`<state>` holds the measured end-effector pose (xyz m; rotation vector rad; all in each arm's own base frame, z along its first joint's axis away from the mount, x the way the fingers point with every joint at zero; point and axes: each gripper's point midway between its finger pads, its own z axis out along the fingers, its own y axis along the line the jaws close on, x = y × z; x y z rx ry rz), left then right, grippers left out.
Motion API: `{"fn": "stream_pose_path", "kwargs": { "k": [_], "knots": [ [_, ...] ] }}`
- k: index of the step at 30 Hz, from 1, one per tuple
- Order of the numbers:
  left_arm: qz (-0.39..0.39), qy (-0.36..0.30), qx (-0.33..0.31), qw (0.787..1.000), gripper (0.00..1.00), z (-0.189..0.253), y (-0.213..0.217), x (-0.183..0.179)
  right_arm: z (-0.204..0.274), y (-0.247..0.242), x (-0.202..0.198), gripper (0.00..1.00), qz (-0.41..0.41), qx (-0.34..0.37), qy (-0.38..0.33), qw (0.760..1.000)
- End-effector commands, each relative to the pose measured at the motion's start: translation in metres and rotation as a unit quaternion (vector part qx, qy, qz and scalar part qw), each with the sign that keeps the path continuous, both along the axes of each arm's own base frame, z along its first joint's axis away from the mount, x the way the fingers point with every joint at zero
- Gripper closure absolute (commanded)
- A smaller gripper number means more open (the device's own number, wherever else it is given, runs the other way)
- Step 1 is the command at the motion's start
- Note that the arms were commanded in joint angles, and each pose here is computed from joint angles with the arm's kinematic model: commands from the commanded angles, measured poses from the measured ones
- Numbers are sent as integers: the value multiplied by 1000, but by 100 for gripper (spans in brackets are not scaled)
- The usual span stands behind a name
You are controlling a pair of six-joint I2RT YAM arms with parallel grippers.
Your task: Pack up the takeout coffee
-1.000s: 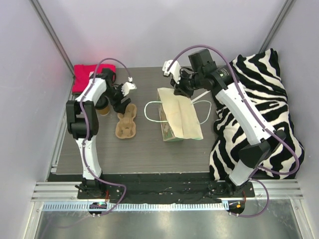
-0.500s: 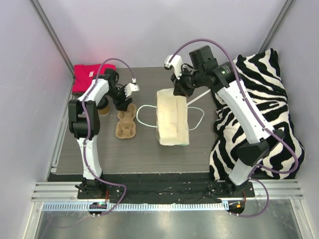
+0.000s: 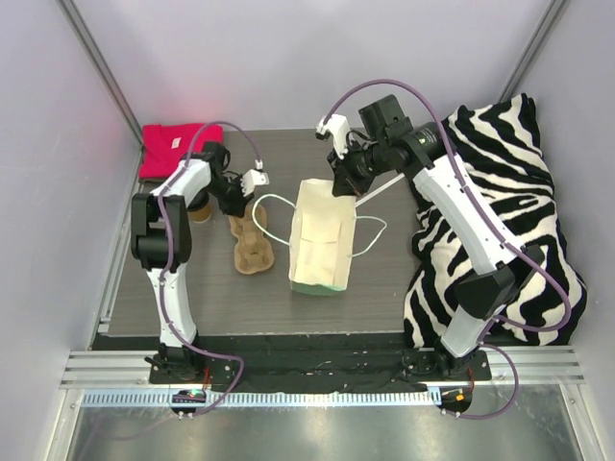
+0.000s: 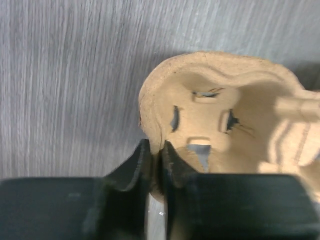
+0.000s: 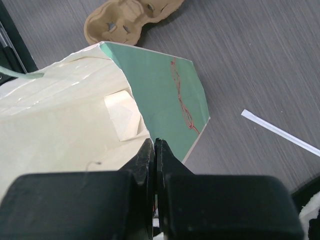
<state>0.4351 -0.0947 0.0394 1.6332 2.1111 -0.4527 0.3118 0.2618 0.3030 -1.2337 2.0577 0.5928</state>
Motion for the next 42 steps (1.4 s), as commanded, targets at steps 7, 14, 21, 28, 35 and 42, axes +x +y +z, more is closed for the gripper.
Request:
{"fn": "stream_pose_path", "kwargs": {
  "k": [7,14,21,28,35,42],
  "knots": [
    [23,-82,-49,995,100,101,-11,-25,30,-10,-25,99,0,25,-30,999],
    [80,-174,-56,980,100,202,3,-34,33,-16,-30,99,-8,24,-39,999],
    [157,-365,-98,912,100,376,14,-54,31,-20,-31,99,-15,20,-41,999],
    [158,-470,-157,854,100,483,-19,-107,24,-19,-28,99,-28,21,-30,999],
    [103,-494,-201,840,100,517,-72,-148,21,-19,-24,99,-42,18,-29,999],
    [-17,-515,-131,847,100,480,-147,-188,24,-15,-25,99,-41,32,-18,998]
  ]
}}
